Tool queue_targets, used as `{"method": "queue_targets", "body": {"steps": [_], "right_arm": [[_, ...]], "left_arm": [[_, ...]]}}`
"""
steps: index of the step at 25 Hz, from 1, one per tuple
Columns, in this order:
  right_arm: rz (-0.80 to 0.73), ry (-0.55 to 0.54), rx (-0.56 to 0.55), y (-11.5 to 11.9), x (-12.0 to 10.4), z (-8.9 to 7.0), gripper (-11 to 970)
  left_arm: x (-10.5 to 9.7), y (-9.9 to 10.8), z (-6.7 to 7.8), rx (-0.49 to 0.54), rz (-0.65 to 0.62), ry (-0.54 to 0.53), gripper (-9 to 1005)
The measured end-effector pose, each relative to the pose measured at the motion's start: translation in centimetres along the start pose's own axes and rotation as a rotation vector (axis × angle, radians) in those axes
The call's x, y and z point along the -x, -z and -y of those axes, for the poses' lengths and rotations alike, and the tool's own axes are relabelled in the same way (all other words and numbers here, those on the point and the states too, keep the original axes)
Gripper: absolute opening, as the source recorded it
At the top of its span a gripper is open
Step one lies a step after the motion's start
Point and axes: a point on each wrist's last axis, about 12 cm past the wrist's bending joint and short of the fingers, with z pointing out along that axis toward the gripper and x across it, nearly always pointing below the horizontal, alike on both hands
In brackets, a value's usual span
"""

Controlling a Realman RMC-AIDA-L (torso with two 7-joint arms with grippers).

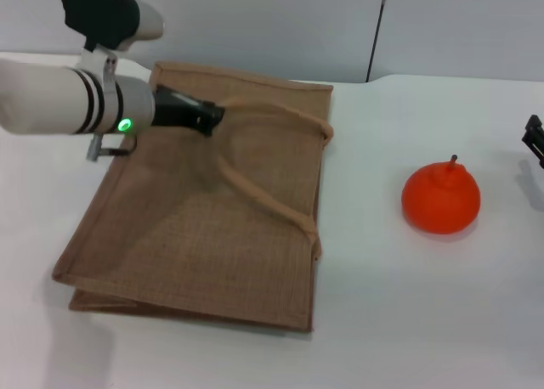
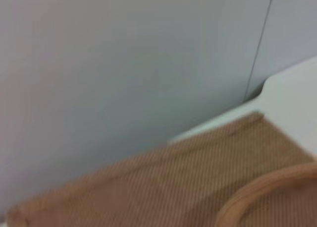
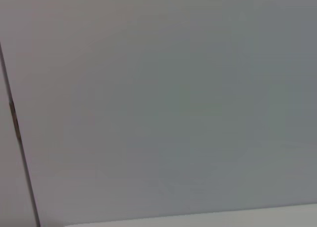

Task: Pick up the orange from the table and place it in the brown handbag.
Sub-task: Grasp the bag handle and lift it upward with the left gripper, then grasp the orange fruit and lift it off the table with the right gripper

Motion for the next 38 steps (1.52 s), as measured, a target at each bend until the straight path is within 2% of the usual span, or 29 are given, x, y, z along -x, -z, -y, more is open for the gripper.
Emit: {"method": "queue_targets", "body": {"steps": [6, 14, 20, 23, 30, 38], "right_arm": [[-0.011, 0.048, 0.056, 0.1, -0.1, -0.5, 898], [-0.023, 0.055, 0.156, 0.1, -0.1, -1.0, 898], [0.024, 0.086, 0.252, 0.5, 0.6, -1.0, 899], [0.047, 0.101, 0.300, 0.9, 0.7, -1.2, 899], [0.103, 0.060, 0.412, 2.0, 1.3, -1.5, 899], [0.090, 0.092, 0.599, 3.2, 1.7, -1.3, 899]], "left_arm": [[2.6, 2.3, 0.3, -0.049, 0.069, -0.037, 120], [5.4, 6.4, 0.7, -0.036, 0.124, -0.118, 120], [7.3, 9.3, 1.4, -0.024, 0.155, -0.191, 120], [8.0, 10.5, 1.5, -0.017, 0.167, -0.213, 120], [9.1, 12.6, 1.9, -0.005, 0.184, -0.255, 121], [10.2, 14.3, 2.2, 0.048, 0.192, -0.300, 121]]}}
